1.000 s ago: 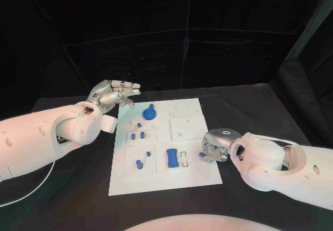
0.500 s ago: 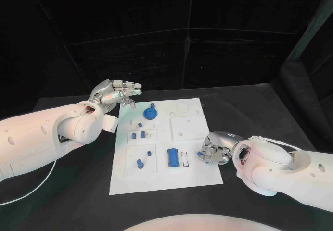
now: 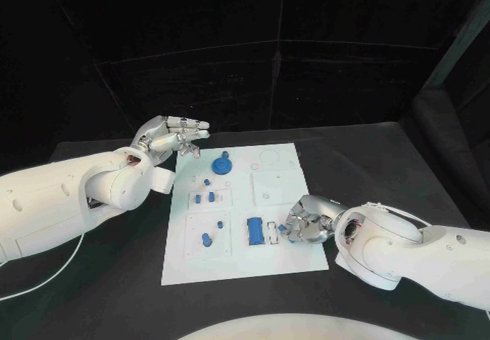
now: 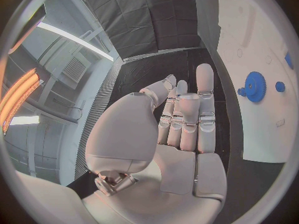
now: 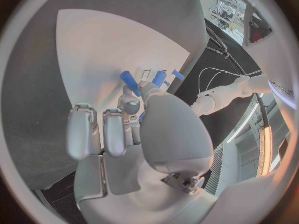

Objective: Assemble the parts on the task board

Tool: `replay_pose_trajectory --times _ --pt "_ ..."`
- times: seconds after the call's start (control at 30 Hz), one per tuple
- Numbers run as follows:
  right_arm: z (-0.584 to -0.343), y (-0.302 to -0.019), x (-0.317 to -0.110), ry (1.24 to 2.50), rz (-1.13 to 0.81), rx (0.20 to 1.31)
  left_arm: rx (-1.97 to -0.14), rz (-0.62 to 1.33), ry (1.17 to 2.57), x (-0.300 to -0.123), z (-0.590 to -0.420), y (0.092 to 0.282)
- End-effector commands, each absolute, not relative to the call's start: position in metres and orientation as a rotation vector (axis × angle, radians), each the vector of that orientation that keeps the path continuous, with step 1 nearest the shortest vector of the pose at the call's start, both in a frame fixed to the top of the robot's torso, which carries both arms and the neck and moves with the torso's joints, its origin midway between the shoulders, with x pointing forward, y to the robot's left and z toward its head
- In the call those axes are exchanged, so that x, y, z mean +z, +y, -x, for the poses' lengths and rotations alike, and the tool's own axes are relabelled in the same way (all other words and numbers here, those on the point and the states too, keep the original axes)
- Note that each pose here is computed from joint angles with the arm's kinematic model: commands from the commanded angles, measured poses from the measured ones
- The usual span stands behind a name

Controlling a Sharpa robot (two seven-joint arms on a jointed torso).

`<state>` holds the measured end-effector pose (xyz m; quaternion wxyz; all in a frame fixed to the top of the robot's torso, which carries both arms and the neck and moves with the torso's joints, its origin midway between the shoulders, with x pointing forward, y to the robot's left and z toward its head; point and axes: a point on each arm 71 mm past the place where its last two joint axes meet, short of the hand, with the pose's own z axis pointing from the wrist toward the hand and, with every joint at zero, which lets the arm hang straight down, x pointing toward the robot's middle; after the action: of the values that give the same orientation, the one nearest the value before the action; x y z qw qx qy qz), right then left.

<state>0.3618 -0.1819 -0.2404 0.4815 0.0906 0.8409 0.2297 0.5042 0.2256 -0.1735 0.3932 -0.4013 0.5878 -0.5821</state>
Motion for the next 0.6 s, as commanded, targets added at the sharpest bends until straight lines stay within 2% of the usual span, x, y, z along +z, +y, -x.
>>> replay_pose_trajectory --times 0.03,0.6 --pt "-0.362 -0.177 -0.240 2.047 -0.276 0.608 -1.493 1.015 1.493 -0.172 -0.504 0.225" --pt "-0.367 -0.167 -0.242 2.027 -0.299 0.607 -1.495 1.016 1.495 -0.172 -0.503 0.225"
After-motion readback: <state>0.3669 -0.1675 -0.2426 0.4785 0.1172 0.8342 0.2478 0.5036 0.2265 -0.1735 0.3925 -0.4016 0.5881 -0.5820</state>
